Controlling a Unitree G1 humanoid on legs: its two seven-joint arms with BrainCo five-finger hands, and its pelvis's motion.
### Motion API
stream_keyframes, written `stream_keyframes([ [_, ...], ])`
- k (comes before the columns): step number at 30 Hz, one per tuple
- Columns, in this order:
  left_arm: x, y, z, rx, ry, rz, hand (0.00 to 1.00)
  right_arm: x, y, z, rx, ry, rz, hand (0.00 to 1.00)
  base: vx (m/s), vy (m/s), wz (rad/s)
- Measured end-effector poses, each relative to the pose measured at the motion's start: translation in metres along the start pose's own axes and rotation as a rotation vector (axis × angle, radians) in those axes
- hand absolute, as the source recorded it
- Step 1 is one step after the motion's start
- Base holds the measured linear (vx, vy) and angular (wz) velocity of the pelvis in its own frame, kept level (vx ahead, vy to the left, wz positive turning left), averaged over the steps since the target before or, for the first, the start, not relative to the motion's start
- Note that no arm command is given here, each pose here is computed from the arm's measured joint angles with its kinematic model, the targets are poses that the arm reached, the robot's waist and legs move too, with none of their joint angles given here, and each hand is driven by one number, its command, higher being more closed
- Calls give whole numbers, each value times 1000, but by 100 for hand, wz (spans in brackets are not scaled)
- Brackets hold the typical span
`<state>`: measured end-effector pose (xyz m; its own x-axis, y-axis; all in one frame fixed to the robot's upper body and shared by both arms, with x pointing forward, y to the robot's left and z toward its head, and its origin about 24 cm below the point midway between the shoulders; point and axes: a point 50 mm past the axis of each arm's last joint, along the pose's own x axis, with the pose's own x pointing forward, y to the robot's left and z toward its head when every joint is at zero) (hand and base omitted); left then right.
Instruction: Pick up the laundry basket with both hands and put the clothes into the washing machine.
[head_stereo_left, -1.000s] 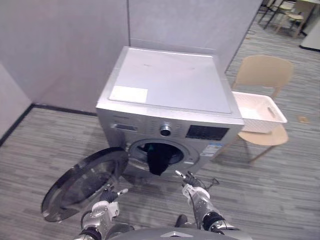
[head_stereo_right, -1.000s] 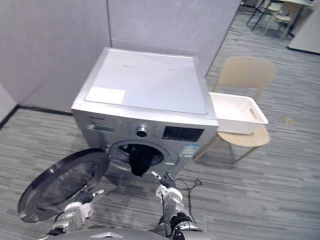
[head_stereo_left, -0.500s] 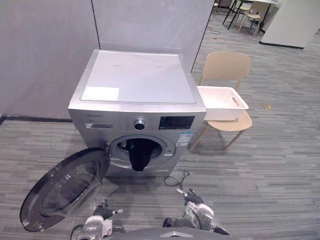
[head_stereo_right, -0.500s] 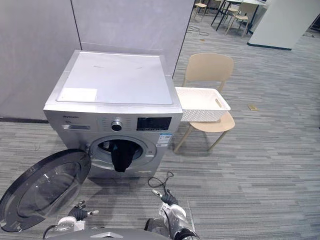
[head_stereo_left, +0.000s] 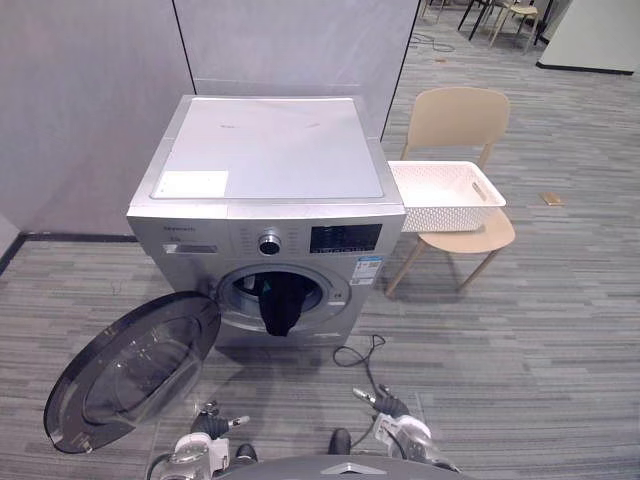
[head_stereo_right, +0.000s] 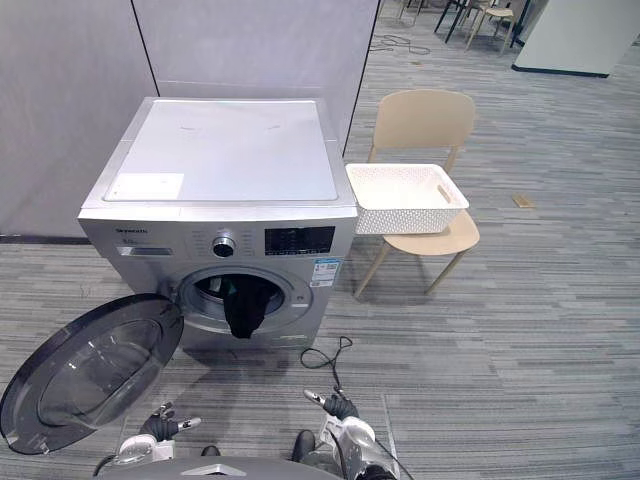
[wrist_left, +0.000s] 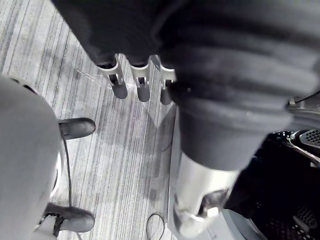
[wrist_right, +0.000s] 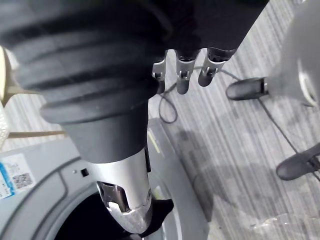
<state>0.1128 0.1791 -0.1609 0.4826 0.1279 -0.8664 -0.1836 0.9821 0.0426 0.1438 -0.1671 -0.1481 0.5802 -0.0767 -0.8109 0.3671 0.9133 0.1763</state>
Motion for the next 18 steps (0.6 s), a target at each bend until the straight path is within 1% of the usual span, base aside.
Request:
stream_keyframes([
  [5,-1,0,-3,17,7,-1,0,-1,-7,-2,19,6,-26,0,137,41,32],
  [8,-1,0,-3,22,5,-5,0,1,-3,1,20,-1,-14,0,104,47,24],
  [12,-1,0,-2,66,0,-14,0,4,2,9,5,-10,10,0,22,36,22],
  [15,0,-1,2,75,-11,-19,0,11,21,34,-28,-67,63,0,-60,42,25],
  [17,2,-6,20,49,-75,-32,0,17,49,81,-17,-178,132,0,-138,48,27],
  [18,3,-8,25,40,-93,-36,0,18,57,96,-4,-214,150,0,-125,71,32],
])
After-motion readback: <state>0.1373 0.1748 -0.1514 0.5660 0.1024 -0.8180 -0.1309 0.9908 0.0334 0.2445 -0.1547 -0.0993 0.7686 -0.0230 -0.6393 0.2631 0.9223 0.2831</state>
